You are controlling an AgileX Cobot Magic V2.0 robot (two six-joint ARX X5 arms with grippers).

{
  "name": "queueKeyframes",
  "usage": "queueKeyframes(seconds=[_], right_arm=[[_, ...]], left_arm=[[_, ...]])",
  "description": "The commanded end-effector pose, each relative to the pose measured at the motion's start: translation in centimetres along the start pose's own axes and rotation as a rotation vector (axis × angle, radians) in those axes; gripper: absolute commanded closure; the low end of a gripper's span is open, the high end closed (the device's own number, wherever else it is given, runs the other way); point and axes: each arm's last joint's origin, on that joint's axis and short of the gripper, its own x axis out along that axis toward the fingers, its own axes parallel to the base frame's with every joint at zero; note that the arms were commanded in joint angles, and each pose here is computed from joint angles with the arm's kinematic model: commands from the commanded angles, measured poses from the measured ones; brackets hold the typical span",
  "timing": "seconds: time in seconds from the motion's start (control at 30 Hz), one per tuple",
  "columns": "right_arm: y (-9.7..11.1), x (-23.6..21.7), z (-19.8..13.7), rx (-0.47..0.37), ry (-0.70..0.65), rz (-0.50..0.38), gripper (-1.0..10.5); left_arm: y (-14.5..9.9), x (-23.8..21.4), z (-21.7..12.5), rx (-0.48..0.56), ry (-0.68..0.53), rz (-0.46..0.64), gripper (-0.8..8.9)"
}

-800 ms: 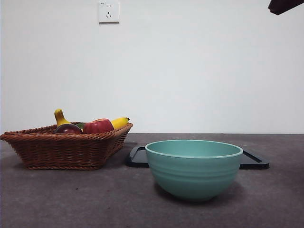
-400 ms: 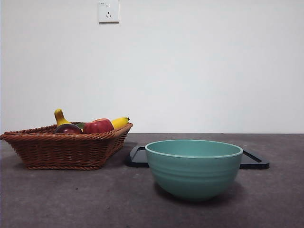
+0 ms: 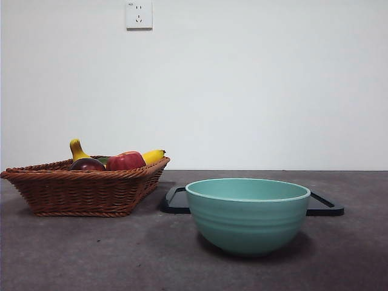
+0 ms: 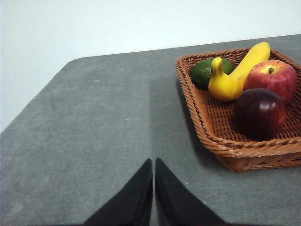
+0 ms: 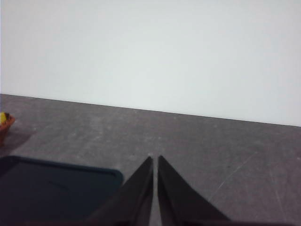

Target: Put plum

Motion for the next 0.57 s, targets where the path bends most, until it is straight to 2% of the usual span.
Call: queueKeyframes(seconds=[0.03, 0.3, 0.57], right_arm=[[0.1, 0.0, -1.5, -0.005, -0.029, -0.002, 9.4], [0.1, 0.3, -5.5, 0.056, -0.014, -0.063, 9.4], [0.1, 0.3, -6.1, 0.059, 0.045, -0.064, 9.4]], left_arm=[[-0.1, 0.2, -0.7, -0.01, 0.027, -0.003, 8.06], [-0.1, 0.2, -0.7, -0.01, 0.027, -0.003, 8.06], [-0.1, 0.2, -0.7, -0.01, 0.027, -0.003, 8.06]])
